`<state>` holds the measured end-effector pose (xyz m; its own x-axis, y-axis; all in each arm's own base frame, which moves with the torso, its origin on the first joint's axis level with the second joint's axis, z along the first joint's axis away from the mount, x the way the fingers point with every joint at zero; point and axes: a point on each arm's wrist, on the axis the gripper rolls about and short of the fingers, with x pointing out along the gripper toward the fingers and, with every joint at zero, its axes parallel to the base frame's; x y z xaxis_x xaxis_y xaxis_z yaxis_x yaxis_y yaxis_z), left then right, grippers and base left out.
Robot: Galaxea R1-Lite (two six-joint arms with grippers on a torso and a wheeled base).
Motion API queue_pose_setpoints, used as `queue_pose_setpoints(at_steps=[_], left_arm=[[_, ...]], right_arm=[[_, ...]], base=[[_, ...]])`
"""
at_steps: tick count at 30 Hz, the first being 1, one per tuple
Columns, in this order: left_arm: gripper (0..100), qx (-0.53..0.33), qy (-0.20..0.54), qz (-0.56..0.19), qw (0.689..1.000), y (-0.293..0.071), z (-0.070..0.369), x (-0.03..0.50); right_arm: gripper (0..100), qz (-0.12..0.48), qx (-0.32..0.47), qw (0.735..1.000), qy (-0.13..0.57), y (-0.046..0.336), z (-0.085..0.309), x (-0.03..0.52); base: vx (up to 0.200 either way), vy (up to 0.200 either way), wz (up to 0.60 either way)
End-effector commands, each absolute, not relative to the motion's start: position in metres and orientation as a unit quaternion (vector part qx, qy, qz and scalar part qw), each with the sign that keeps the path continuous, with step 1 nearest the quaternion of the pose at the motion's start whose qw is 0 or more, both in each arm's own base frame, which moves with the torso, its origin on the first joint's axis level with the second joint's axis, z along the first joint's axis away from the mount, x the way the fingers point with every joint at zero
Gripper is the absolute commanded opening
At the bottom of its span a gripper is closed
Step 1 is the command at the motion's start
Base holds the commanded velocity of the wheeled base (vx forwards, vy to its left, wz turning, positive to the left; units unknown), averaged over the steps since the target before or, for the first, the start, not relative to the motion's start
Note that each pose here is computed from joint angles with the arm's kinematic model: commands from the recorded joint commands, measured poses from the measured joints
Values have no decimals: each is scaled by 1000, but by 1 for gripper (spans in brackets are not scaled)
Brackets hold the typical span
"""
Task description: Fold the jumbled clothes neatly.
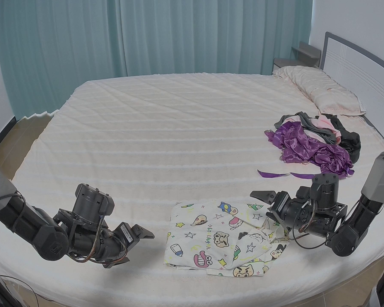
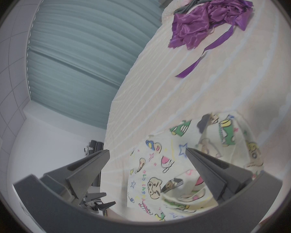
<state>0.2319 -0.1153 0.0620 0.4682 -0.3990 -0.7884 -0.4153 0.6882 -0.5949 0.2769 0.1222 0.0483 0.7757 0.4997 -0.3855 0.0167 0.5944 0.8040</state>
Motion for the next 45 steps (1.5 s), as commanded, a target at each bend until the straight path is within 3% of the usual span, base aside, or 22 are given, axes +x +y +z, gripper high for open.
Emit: queue_pose_setpoints(at_steps=[1,7,25,32,45], left_arm=[[100,-395,516,5,760,-115,62,232],[100,-394,517,6,760,-115,61,232],[100,-385,523,-2,760,-122,60,228],[100,-382,527,-5,759,-124,59,226],[100,-379,528,-6,760,-124,59,223]], right_arm=[[100,166,418,837,311,140,49,275],[100,177,409,847,291,143,63,274],[100,209,319,839,389,214,45,265],[100,165,272,847,425,207,45,252],[100,122,207,830,504,182,61,202]], base=[[0,0,0],[0,0,0],[0,0,0],[0,0,0],[0,0,0]])
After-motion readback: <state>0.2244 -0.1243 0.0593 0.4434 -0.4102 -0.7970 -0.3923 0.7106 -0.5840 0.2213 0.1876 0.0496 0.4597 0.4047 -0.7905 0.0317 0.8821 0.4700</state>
